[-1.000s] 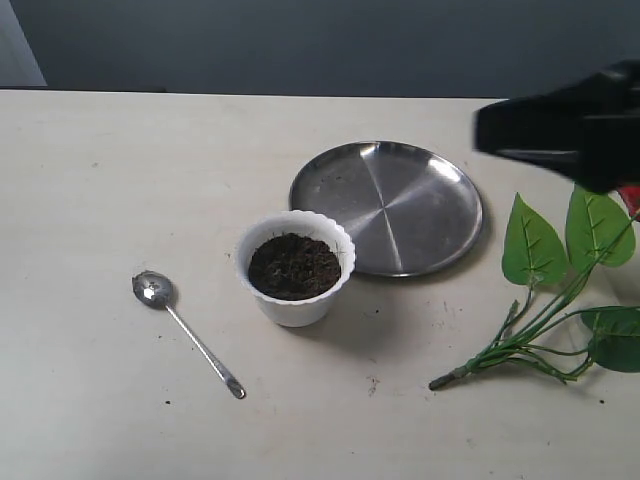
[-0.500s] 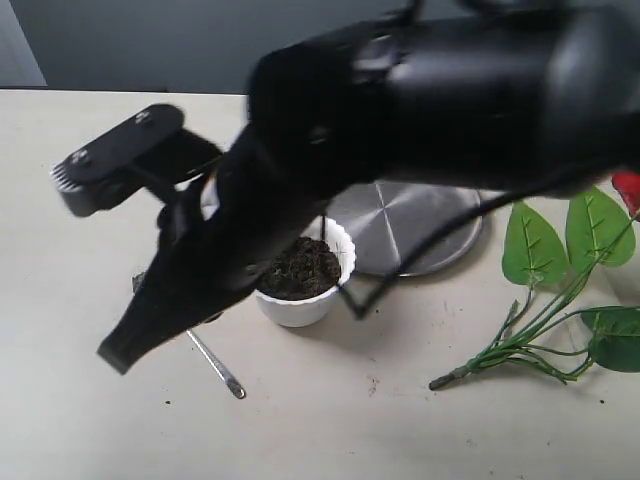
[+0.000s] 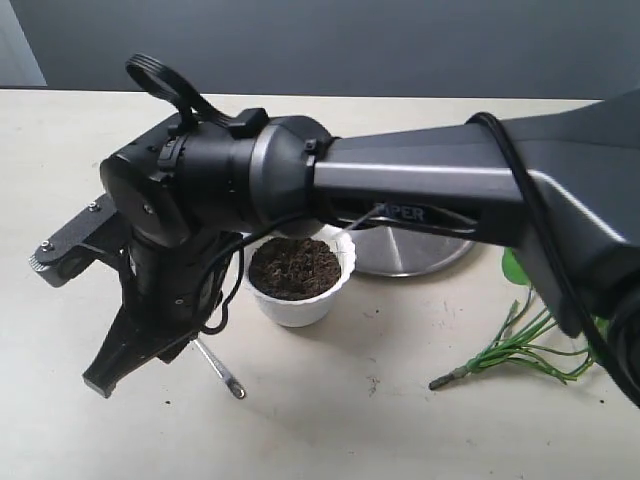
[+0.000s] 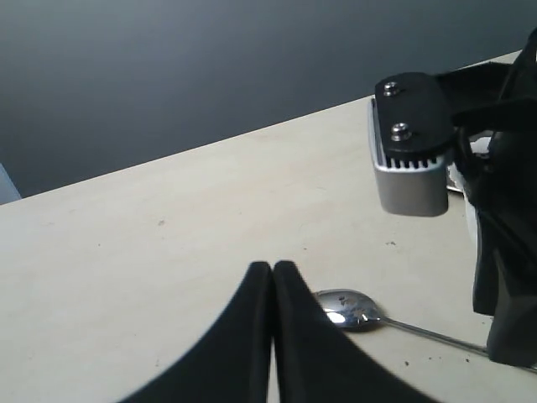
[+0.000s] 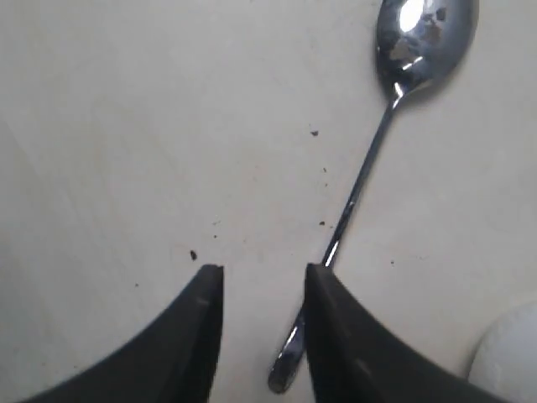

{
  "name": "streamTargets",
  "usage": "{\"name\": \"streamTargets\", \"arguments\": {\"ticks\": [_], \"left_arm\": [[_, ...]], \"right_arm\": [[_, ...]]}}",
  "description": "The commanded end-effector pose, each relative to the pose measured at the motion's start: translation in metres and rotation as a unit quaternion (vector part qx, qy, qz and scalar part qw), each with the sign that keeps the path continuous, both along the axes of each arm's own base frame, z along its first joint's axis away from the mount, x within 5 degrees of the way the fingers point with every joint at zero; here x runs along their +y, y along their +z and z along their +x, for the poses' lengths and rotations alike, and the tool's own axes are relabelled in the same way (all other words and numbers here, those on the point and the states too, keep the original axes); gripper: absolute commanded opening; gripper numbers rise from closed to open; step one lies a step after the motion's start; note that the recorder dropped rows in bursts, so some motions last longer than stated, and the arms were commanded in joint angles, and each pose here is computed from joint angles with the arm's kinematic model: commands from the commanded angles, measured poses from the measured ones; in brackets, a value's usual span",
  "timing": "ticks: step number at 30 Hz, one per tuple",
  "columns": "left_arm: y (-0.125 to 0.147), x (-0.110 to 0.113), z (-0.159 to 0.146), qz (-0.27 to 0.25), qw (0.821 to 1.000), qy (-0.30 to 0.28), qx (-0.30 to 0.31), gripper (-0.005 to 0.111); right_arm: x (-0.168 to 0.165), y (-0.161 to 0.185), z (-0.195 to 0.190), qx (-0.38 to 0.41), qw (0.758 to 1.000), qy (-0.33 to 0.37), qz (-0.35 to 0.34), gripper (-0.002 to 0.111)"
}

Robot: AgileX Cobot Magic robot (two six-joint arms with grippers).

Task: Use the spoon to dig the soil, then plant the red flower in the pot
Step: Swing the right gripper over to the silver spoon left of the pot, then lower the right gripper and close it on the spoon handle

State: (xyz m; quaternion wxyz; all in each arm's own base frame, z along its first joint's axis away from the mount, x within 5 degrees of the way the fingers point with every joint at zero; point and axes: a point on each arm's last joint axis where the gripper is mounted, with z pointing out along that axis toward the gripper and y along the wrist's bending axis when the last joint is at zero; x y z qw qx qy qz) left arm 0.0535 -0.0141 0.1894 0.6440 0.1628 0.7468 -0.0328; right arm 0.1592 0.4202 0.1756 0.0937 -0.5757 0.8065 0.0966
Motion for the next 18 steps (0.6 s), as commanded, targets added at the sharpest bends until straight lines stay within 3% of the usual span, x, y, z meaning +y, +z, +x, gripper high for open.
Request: {"name": "streamTargets", "arguments": {"ticks": [1,18], "left_arm": [[0.002,-0.001,0.000,-0.007,1.000,-0.003,-0.006,0.000],[0.002,-0.001,0.000,-0.007,1.000,-0.003,-0.006,0.000]], "right_arm": [[0.004,-0.007,0.003,-0.014,1.000,0.002,0.001,0.037],[0.003,-0.058,0.019,-0.063,0.995,-0.042,-0.060,0.033]]}}
